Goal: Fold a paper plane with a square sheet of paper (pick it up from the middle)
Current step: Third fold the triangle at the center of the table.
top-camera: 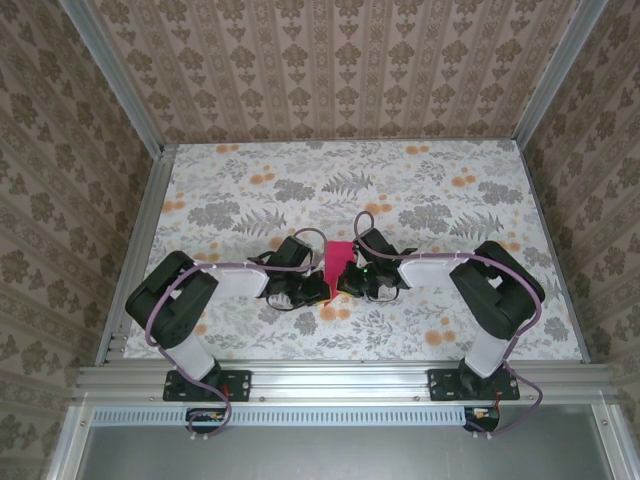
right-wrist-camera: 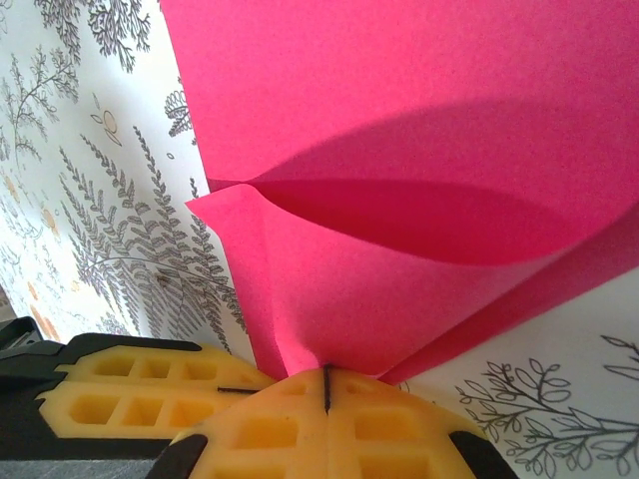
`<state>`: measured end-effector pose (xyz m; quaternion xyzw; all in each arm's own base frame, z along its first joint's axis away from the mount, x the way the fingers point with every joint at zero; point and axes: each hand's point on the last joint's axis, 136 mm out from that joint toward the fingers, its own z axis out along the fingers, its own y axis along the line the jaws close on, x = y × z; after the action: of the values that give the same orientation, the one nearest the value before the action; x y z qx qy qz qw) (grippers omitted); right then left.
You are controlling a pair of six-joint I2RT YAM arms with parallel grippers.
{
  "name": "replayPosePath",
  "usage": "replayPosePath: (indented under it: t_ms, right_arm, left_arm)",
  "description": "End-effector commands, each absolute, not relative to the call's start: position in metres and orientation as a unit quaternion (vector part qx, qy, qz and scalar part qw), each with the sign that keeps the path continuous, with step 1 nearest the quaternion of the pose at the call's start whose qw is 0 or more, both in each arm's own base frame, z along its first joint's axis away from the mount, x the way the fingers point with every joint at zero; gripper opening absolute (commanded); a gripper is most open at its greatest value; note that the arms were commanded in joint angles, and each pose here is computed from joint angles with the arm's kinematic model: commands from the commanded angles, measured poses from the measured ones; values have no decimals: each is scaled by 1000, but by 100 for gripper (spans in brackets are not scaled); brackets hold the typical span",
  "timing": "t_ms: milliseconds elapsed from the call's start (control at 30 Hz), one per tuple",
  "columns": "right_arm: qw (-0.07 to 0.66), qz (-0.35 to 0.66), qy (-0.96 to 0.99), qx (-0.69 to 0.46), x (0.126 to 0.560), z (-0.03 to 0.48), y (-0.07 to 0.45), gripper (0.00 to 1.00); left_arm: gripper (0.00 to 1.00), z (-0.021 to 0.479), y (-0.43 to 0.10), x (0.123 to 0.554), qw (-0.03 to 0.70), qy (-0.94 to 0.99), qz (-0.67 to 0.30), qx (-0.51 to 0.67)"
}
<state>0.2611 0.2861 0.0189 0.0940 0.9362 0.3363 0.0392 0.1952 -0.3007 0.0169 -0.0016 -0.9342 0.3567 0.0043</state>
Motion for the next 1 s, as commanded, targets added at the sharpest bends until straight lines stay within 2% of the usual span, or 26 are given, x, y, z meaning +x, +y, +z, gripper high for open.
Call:
replayPosePath:
  t_ms: [0, 267, 967]
  right_arm:
    - [40, 351, 932, 79, 264, 24, 297, 5]
    - [71, 397, 913, 58, 268, 48, 306, 5]
    - [50, 341, 935, 79, 263, 9, 291, 4]
  left_arm:
    - [5, -19, -276, 179, 37, -956, 289, 20]
    - [5, -19, -276, 179, 37, -957, 288, 21]
    - [5, -20, -273, 178, 40, -958, 283, 23]
